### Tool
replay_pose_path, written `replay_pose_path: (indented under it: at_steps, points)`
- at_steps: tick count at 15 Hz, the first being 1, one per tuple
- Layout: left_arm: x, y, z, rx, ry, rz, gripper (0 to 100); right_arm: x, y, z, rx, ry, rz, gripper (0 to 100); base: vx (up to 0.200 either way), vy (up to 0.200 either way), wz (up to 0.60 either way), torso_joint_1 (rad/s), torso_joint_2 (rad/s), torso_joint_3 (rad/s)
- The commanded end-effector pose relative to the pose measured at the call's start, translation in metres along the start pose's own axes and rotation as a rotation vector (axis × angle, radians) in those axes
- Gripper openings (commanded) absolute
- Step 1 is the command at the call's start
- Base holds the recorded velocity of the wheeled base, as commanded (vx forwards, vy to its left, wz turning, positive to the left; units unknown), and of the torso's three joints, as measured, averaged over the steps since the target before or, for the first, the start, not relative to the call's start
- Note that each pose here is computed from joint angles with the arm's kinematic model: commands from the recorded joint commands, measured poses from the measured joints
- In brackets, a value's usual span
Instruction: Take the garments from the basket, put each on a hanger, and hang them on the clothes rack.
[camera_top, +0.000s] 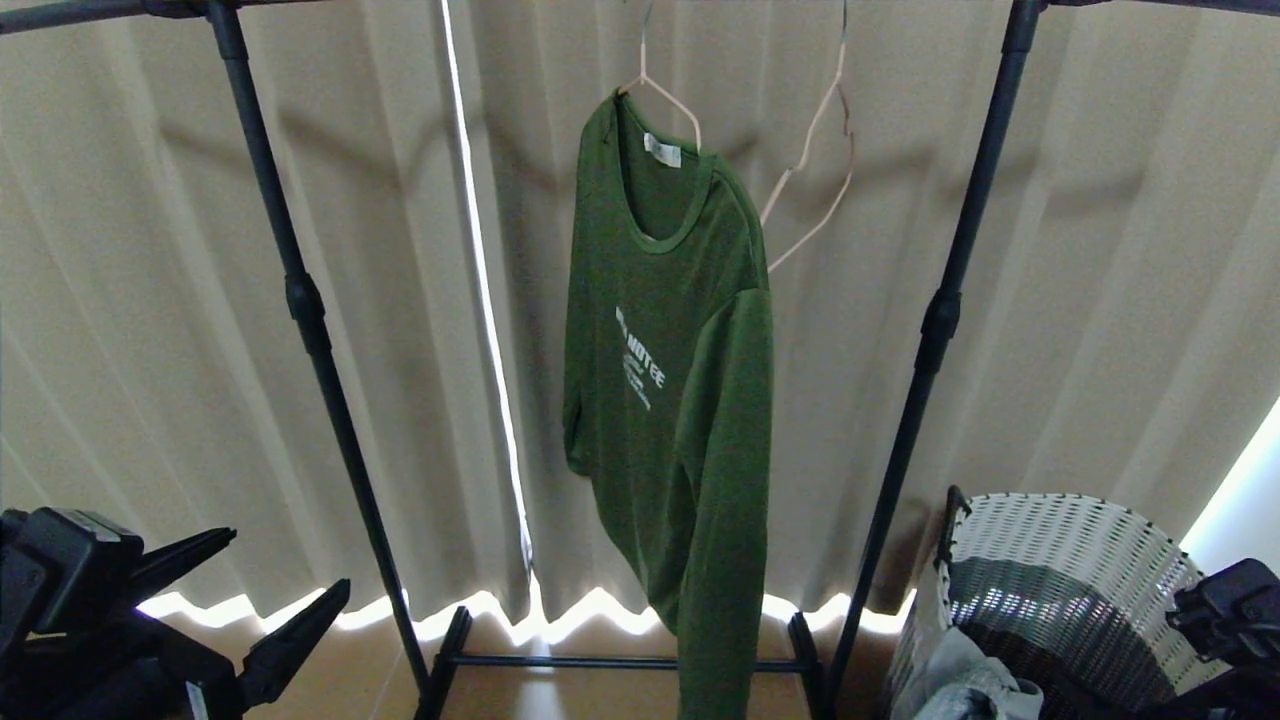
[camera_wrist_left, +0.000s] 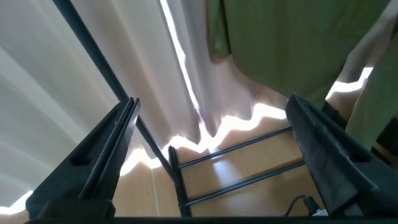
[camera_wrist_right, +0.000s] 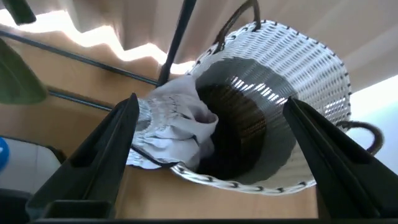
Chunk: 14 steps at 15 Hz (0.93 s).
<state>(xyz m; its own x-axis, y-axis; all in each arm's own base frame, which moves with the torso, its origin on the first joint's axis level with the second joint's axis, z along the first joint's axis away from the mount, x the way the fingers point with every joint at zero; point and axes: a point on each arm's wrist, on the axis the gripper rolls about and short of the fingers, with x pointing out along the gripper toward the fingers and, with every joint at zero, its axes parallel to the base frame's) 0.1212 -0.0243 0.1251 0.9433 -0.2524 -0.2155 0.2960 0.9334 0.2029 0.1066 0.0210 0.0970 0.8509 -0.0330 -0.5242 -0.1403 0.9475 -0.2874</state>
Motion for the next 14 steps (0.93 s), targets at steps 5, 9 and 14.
replay_pose_path:
  at_steps: [5, 9, 14]
  points:
    - [-0.006, -0.002, 0.004, 0.009, -0.043, -0.008, 100, 0.066, 0.015, 0.004, -0.243, 0.295, 0.081, 100, 0.0, 0.0, 0.0, 0.0, 0.0, 0.0]
    - [-0.008, -0.001, 0.005, 0.008, -0.054, -0.006, 100, 0.103, 0.028, 0.009, -0.309, 0.381, 0.123, 100, 0.0, 0.0, 0.0, 0.0, 0.0, 0.0]
    - [-0.007, -0.001, 0.005, 0.008, -0.053, -0.006, 100, 0.112, 0.031, 0.011, -0.343, 0.504, 0.157, 100, 0.0, 0.0, 0.0, 0.0, 0.0, 0.0]
